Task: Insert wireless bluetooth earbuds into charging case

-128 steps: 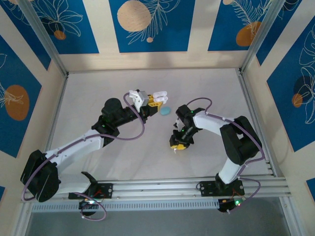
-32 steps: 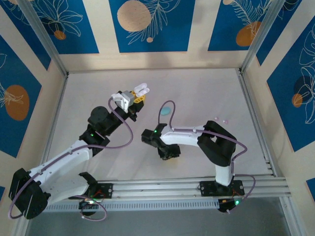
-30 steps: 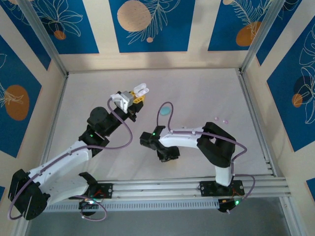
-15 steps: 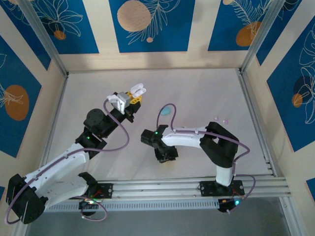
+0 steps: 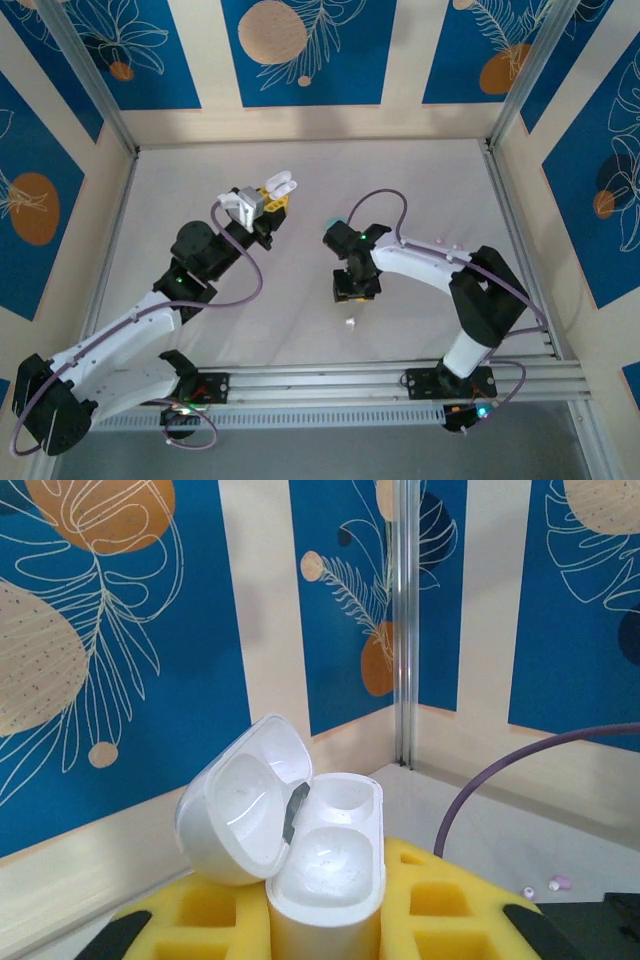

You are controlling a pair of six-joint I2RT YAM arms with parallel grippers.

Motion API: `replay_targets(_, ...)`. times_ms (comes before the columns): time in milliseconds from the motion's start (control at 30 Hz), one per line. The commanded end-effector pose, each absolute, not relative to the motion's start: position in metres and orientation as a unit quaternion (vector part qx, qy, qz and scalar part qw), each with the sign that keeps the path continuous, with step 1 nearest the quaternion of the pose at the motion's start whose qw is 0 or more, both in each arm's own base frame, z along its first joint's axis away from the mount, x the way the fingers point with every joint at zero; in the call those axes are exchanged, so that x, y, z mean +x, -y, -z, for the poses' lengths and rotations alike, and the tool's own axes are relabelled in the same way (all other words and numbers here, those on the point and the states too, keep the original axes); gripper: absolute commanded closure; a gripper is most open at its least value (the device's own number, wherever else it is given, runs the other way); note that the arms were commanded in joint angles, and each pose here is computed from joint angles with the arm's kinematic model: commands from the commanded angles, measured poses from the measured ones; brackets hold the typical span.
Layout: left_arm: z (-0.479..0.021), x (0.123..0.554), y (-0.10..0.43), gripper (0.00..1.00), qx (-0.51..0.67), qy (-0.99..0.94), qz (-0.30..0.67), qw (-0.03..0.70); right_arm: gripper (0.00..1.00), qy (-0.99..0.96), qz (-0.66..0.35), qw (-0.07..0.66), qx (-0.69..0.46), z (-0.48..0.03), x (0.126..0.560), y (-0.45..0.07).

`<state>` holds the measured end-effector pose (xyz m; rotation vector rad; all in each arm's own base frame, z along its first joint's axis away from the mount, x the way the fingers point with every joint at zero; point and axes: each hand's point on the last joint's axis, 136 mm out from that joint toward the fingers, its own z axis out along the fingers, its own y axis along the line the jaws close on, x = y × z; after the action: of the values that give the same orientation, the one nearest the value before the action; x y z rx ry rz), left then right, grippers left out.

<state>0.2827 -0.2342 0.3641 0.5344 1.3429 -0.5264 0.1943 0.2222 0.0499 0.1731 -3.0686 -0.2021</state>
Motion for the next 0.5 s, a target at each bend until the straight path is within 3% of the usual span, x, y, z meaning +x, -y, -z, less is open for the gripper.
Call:
replay_targets(0,-0.371,0.282,0.231,0.80,0.231,-0.603,0.237,0.726,0.57,0.994,0.048,0.091,0.047,-0.044,0.172,-0.218)
replay_targets(467,-0.363,0.286,0.240,0.80,0.246,-0.606,0.235,0.719,0.60,0.993,0.000,0.118,0.023,-0.024,0.156,-0.222)
